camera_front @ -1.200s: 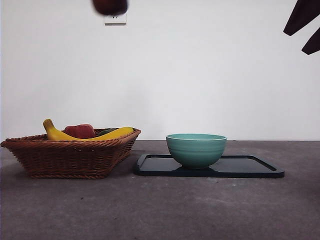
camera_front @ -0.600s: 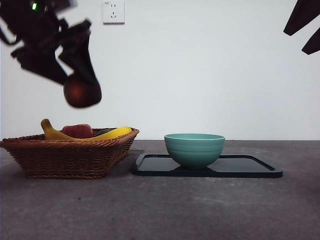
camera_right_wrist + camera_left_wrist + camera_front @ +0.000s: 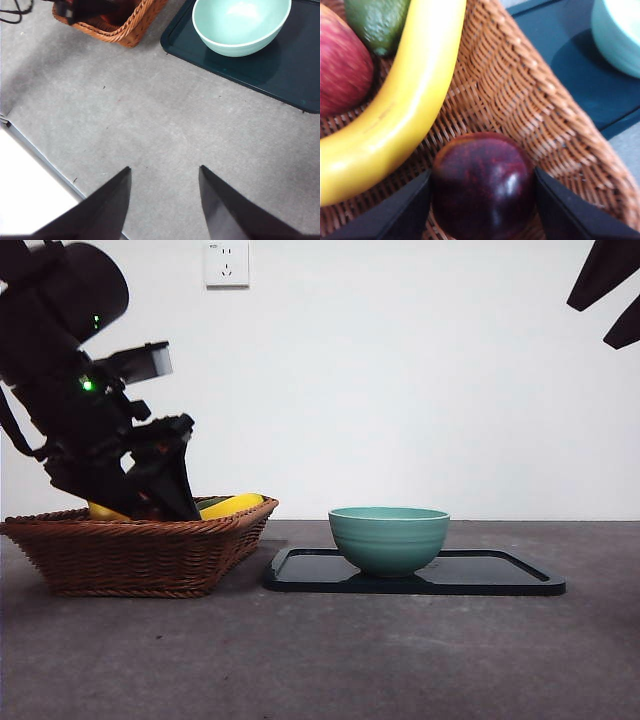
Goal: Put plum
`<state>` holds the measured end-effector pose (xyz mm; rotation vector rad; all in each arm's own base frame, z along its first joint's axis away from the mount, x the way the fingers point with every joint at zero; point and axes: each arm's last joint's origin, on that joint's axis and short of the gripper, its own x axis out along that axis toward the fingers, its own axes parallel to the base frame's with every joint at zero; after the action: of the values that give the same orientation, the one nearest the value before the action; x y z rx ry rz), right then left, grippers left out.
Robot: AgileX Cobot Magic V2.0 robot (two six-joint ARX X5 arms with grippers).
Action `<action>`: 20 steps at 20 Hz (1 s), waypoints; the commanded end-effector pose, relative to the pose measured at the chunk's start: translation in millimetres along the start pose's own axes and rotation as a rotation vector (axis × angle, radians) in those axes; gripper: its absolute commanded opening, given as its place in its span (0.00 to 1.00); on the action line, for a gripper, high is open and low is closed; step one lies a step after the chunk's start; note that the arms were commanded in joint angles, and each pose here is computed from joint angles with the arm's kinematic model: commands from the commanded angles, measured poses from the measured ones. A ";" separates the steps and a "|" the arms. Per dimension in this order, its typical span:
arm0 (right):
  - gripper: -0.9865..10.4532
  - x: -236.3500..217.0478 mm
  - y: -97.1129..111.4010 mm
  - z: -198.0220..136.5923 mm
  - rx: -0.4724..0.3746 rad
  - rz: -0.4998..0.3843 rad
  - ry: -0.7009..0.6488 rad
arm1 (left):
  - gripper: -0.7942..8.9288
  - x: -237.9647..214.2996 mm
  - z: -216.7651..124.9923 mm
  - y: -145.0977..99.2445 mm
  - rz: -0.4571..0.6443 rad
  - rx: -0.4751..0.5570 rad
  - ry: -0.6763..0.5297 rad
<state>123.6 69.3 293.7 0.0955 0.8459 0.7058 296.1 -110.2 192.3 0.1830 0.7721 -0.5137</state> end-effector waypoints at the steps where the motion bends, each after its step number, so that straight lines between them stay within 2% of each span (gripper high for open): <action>1: 0.27 -0.4 1.4 2.3 -0.003 0.006 -0.006 | 0.37 8.7 -1.0 0.7 0.002 0.029 0.003; 5: 0.27 -0.4 1.4 2.4 -0.003 0.006 -0.007 | 0.38 10.7 -1.6 0.9 0.001 0.035 0.006; 8: 0.27 -0.4 1.4 2.4 -0.003 0.006 -0.007 | 0.51 10.7 -1.7 0.9 0.001 0.034 0.007; 14: 0.27 -0.4 1.4 2.3 -0.003 0.006 -0.006 | 0.51 3.2 7.6 0.4 0.004 0.005 -0.033; 20: 0.27 -0.4 1.4 2.4 -0.003 0.005 -0.007 | 0.51 -40.4 33.4 -3.8 0.017 0.002 -0.181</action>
<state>123.6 69.3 293.7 0.0955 0.8459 0.7058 287.9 -107.4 241.0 0.1565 0.6022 -0.5107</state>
